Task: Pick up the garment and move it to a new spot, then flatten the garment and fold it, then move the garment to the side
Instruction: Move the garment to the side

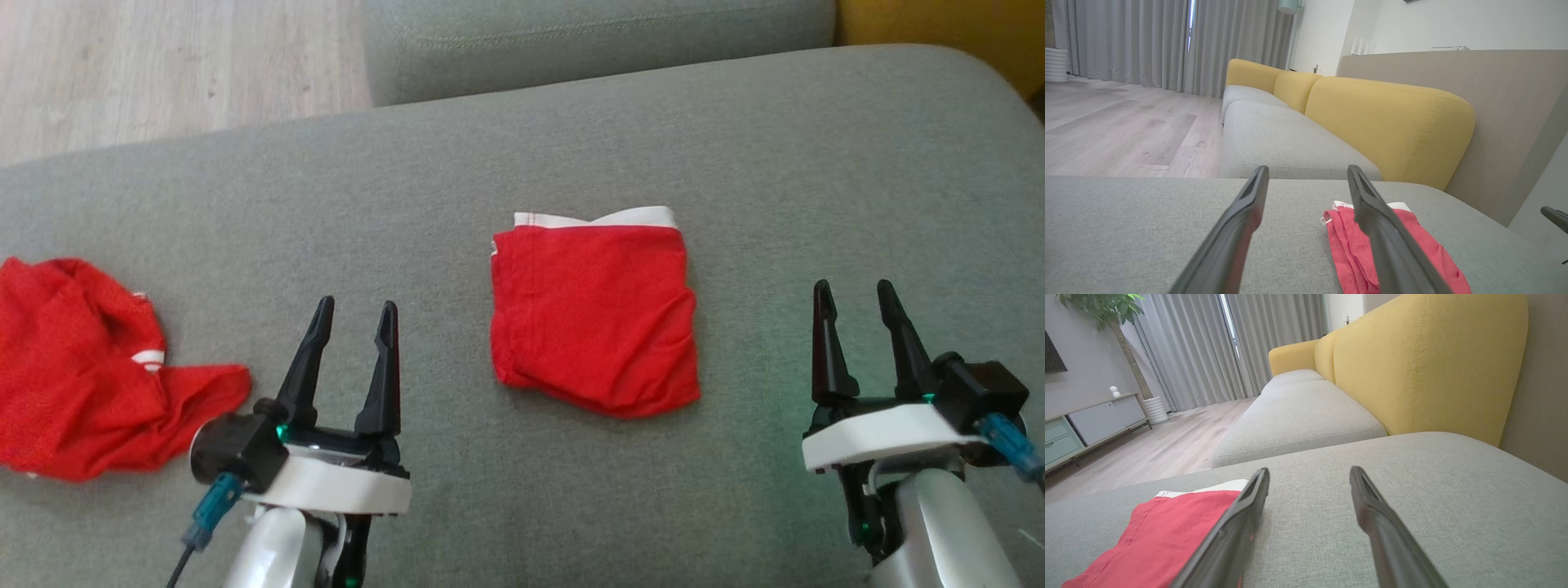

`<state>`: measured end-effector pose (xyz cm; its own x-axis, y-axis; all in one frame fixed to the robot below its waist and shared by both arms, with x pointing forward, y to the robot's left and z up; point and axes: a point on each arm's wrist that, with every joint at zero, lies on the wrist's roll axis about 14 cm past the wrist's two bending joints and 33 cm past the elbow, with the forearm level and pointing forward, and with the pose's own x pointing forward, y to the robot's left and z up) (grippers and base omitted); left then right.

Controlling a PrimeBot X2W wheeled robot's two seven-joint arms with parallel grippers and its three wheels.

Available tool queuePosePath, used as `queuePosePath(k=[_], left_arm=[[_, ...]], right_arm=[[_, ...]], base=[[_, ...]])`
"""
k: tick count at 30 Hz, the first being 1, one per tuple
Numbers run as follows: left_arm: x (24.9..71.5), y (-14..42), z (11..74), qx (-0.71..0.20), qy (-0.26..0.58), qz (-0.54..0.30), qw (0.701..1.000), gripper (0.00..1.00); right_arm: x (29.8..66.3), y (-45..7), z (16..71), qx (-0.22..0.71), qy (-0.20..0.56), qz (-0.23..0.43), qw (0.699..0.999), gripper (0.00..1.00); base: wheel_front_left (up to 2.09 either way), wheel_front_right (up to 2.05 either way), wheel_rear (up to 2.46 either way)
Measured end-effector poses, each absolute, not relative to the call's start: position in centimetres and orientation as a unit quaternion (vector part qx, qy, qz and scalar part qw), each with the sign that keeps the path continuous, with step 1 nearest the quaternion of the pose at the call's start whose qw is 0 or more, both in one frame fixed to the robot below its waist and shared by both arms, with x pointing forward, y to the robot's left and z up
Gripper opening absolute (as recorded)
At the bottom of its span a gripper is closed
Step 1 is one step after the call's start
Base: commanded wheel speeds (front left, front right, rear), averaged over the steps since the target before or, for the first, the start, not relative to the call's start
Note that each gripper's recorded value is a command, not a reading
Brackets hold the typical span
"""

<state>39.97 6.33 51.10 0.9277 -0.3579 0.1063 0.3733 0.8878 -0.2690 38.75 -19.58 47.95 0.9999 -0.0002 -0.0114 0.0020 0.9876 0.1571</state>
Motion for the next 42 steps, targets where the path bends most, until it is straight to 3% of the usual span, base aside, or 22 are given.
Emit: queuePosePath(k=[12, 22, 30, 31, 32, 33, 42], left_arm=[[40.6, 7.5, 50.6, -0.142, -0.023, -0.172, 0.975, 1.00], [40.5, 9.2, 49.3, -0.139, -0.008, -0.147, 0.979, 1.00], [41.0, 10.5, 48.8, -0.139, -0.002, -0.128, 0.982, 1.00], [41.1, 10.7, 48.8, -0.138, -0.002, -0.127, 0.982, 1.00], [41.1, 10.8, 48.7, -0.138, -0.001, -0.125, 0.983, 1.00], [41.1, 10.8, 48.6, -0.138, -0.001, -0.124, 0.983, 1.00], [41.2, 9.7, 49.6, -0.140, -0.013, -0.142, 0.980, 1.00]], right_arm=[[41.5, -16.3, 45.4, 0.080, 0.050, 0.045, 0.995, 1.00], [42.4, -11.5, 38.8, 0.109, 0.192, 0.097, 0.970, 1.00], [44.2, -8.6, 36.9, 0.095, 0.236, 0.138, 0.957, 1.00], [44.4, -8.3, 36.9, 0.093, 0.235, 0.142, 0.957, 0.73], [44.7, -8.1, 37.0, 0.091, 0.233, 0.145, 0.957, 0.12], [44.8, -8.1, 37.0, 0.084, 0.228, 0.147, 0.959, 0.00], [45.0, -9.8, 38.8, -0.029, 0.179, 0.161, 0.970, 0.00]], base=[[0.00, 0.00, 0.00], [0.00, 0.00, 0.00], [0.00, 0.00, 0.00], [0.00, 0.00, 0.00], [0.00, 0.00, 0.00], [0.00, 0.00, 0.00], [0.00, 0.00, 0.00]])
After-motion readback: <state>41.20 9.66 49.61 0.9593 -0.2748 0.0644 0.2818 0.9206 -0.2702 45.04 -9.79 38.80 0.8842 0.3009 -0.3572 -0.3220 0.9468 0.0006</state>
